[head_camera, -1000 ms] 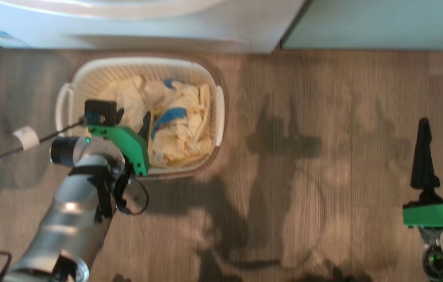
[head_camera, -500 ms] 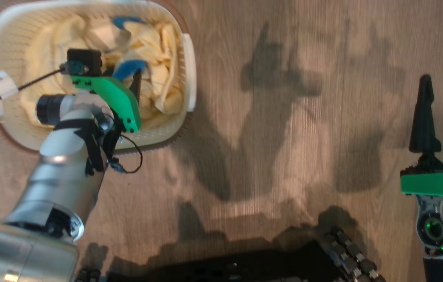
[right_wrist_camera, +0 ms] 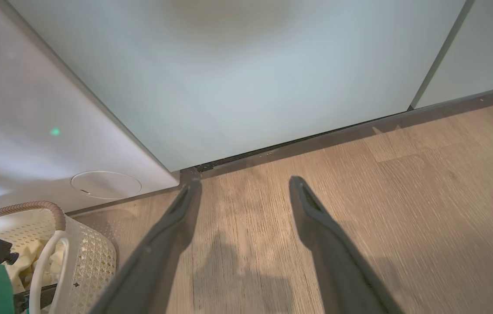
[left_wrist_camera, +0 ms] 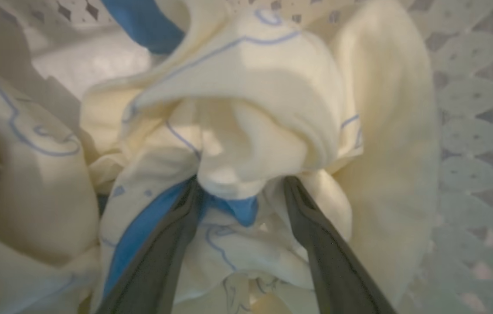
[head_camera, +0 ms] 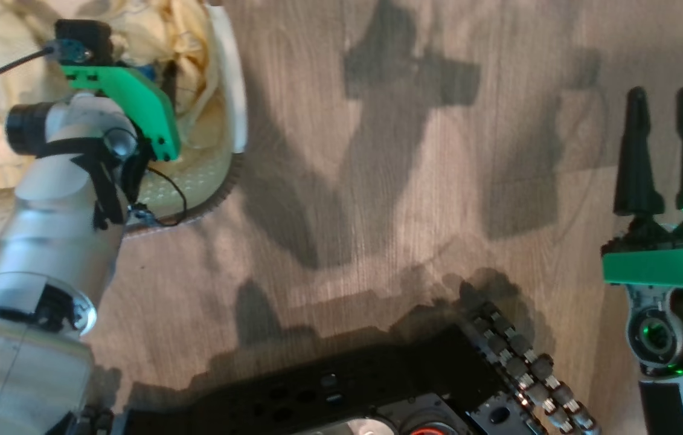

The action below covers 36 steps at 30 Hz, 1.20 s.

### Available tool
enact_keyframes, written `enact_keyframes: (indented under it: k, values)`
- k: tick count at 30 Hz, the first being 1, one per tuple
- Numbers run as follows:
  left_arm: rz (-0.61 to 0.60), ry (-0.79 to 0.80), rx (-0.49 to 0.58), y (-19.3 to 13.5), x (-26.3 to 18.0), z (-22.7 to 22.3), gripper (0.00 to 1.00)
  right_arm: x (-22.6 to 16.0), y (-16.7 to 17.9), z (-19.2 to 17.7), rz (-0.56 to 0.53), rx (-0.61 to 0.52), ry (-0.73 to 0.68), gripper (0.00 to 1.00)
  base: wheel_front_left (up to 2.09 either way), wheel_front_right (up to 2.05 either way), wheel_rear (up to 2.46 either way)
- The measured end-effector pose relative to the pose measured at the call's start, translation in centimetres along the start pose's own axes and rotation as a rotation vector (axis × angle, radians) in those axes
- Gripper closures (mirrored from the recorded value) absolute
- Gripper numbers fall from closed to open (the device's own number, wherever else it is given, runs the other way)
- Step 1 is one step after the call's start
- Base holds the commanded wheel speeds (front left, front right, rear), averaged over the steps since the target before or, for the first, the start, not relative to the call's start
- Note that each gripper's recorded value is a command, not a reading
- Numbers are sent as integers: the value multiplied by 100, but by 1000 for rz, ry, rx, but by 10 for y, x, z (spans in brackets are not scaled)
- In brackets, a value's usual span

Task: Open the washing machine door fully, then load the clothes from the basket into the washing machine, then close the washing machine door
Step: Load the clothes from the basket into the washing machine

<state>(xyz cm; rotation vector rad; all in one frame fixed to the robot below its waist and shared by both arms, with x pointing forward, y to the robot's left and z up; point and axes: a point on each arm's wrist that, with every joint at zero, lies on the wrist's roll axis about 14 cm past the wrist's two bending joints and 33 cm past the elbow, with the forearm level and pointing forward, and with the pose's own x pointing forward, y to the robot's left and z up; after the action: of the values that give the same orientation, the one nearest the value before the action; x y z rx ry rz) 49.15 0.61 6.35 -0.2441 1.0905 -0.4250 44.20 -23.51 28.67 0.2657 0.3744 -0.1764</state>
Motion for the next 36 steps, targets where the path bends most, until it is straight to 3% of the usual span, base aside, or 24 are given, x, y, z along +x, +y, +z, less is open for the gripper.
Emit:
enact_keyframes:
  k: [9,10,11,13,24,36]
  values:
    - [8,47,-2,0,19,-13,0,0,-10,-5,-24,-11,16,0,0,0,0]
    - [11,49,1,0,20,-13,15,0,-10,-5,-24,-11,16,0,0,0,0]
    - [13,51,0,0,20,-14,58,0,-10,-5,-25,-11,16,0,0,0,0]
    - [29,54,2,4,19,-14,100,0,-10,-5,-25,-11,16,0,0,0,0]
    - [48,35,12,6,3,-8,100,5,-4,1,-8,3,-7,0,0,0,0]
    - [85,-130,33,6,-38,27,100,7,8,33,23,-12,-96,0,0,0,0]
